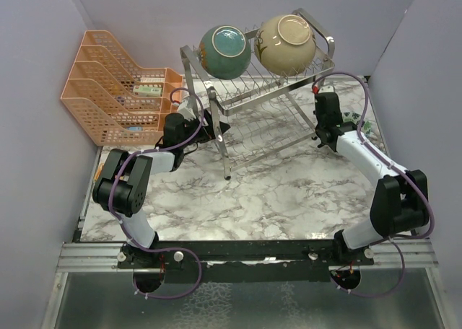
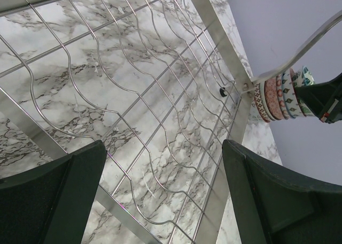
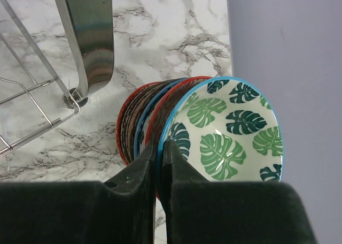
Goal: Unload the bowls from the dish rack
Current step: Place the bowl with the bowl.
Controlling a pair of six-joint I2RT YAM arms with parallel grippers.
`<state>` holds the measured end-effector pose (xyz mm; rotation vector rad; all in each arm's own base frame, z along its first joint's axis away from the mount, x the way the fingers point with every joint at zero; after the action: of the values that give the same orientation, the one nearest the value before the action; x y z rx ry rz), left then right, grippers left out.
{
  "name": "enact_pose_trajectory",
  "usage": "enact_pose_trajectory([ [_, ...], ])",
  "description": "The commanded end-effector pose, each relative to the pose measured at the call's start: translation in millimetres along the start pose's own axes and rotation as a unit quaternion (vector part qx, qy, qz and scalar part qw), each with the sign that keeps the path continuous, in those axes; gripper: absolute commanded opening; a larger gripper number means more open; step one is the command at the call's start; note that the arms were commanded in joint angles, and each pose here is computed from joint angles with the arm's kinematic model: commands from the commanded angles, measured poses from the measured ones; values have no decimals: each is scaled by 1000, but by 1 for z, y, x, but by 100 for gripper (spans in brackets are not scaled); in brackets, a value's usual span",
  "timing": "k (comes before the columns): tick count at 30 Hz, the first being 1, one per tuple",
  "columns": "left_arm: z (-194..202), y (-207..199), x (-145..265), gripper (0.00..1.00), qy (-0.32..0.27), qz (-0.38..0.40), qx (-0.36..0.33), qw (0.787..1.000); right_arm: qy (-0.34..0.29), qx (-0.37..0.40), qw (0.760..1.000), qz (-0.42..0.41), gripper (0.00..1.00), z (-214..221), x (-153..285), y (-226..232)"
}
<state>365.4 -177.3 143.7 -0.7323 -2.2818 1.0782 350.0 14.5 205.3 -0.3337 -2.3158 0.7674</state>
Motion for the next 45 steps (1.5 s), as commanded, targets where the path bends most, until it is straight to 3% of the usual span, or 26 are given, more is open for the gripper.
enact_pose_trajectory([
  [1, 37, 46, 11, 95, 64, -88, 51, 993, -17, -9, 1000, 6, 1, -7, -5, -1],
  [8, 37, 46, 12, 95, 65, -88, 53, 993, -10, -16, 1000, 5, 3, -2, -7, 3],
  [16, 38, 47, 11, 95, 67, -86, 55, 993, -23, -34, 999, 12, 12, -7, 0, -4],
  [19, 38, 46, 11, 95, 67, -84, 55, 993, -32, -46, 998, 15, 22, -10, 4, -8],
  [36, 35, 40, 13, 95, 61, -74, 56, 994, -70, -86, 993, 26, 22, -20, 32, -31],
  [45, 24, 27, 25, 94, 29, -78, 42, 996, -183, -178, 963, -83, 22, -26, 63, -21],
])
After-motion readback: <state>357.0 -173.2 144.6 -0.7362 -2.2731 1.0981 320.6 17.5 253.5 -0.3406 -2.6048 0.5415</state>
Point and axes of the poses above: each gripper's point midway between its finger pads, its own x axis back along the fingers, its own y axis along the line the jaws close on, z = x × y, the point moved 7 cm from there along x, back along the fingers, and after that the axes turned 6 degrees about x, right-handed, at the moved point
